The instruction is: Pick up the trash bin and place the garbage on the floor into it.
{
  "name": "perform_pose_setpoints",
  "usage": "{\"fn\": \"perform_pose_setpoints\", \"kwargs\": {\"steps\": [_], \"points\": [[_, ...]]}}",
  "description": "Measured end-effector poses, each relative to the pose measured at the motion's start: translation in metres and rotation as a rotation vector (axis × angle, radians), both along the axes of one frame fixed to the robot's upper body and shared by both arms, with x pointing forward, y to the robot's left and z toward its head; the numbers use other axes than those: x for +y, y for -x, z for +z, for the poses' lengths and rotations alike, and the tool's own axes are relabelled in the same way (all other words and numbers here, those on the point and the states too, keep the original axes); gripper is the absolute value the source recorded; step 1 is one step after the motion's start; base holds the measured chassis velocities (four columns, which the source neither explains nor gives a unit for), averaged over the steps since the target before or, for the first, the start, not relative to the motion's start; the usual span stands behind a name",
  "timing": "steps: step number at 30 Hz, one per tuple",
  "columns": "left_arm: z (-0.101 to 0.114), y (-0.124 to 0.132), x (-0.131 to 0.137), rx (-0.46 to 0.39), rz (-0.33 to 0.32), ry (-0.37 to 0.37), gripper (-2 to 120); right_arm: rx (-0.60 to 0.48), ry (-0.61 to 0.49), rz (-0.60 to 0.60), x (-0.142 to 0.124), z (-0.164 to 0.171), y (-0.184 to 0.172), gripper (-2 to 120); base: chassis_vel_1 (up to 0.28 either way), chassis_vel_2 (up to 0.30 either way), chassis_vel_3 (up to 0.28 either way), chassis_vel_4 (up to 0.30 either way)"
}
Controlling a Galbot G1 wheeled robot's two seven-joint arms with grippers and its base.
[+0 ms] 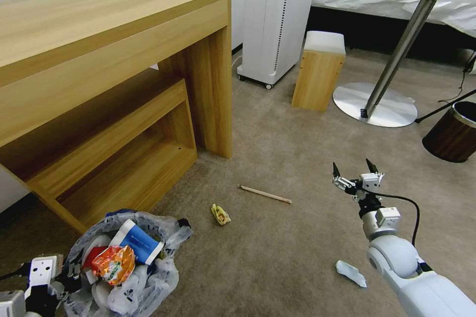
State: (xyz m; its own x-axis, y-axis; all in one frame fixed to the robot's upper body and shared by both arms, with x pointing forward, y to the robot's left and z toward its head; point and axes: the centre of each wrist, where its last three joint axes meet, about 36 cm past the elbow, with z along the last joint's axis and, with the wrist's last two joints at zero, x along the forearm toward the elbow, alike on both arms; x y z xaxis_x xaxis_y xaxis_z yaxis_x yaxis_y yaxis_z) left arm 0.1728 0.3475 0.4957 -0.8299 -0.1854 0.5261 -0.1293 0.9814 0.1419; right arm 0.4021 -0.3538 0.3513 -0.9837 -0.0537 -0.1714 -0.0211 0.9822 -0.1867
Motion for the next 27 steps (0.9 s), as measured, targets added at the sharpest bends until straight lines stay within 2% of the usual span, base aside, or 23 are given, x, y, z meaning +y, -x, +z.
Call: {"fn": "perform_pose_setpoints", "kwargs": {"steps": [10,27], "points": [[-0.002,0.002,-0.006,0.021,-0.035,-0.002,0,-0.018,-0.009,0.033,0.0,-0.002,0.01,100,0.0,0.0,0.0,0.0],[-0.013,0.007,-0.006,0.051,-0.044,-0.007,0,0.001,-0.01,0.069,0.009,-0.01,0.012,100,0.0,0.0,0.0,0.0]]}}
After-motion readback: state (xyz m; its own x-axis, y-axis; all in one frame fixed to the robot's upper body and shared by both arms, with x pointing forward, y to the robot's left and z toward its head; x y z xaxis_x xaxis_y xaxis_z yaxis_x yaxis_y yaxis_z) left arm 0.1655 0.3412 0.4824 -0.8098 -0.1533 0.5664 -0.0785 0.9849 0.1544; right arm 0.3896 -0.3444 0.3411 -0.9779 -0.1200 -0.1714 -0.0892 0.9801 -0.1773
